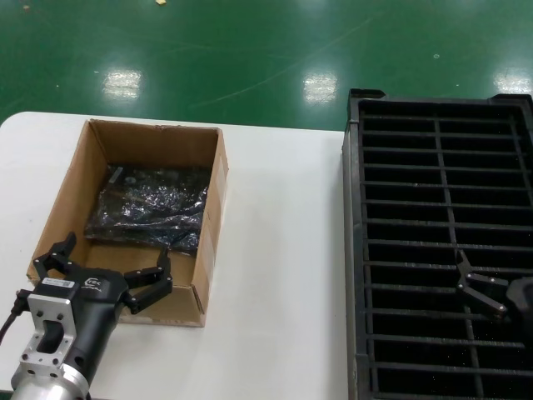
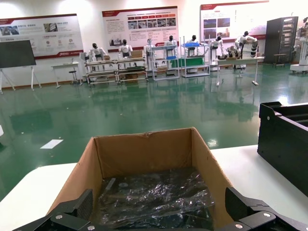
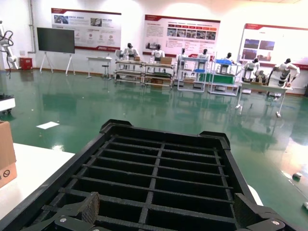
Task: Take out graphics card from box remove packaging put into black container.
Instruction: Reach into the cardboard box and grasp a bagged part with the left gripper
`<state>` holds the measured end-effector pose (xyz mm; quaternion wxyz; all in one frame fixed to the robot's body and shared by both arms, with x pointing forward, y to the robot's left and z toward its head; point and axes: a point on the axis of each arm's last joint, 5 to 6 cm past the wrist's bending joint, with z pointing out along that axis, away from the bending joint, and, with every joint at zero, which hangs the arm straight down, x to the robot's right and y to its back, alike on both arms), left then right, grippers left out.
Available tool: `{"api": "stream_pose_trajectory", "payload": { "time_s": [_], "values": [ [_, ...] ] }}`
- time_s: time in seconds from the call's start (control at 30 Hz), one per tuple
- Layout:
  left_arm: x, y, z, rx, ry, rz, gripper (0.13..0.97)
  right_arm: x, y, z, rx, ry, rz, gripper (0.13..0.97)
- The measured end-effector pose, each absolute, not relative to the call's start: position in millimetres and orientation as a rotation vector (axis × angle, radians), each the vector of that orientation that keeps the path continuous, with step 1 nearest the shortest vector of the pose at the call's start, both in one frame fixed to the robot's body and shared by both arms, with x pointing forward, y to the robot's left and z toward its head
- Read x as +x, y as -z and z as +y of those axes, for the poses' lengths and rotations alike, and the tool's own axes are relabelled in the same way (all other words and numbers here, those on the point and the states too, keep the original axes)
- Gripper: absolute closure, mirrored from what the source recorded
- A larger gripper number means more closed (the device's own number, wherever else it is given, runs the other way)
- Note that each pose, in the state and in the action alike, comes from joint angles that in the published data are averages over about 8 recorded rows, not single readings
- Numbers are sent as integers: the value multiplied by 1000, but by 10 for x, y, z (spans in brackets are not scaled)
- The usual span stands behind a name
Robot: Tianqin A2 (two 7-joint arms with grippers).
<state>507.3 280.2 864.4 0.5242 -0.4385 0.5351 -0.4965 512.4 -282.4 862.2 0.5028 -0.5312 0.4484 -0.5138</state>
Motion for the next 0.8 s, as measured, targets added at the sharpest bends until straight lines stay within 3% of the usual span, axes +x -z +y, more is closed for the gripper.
{"api": "stream_pose_trajectory", "payload": {
  "time_s": [0.33, 0.5, 0.8],
  "values": [
    [5079, -8648, 2803, -1045, 1186, 1282, 132, 5124, -8622, -2824, -1283, 1241, 1083, 130],
    [5192, -8734, 2840, -968, 1162, 1312, 132, 5124, -8622, -2824, -1283, 1241, 1083, 130],
    [5706, -9111, 3124, -565, 964, 1525, 132, 5124, -8622, -2824, -1283, 1241, 1083, 130]
  ]
}}
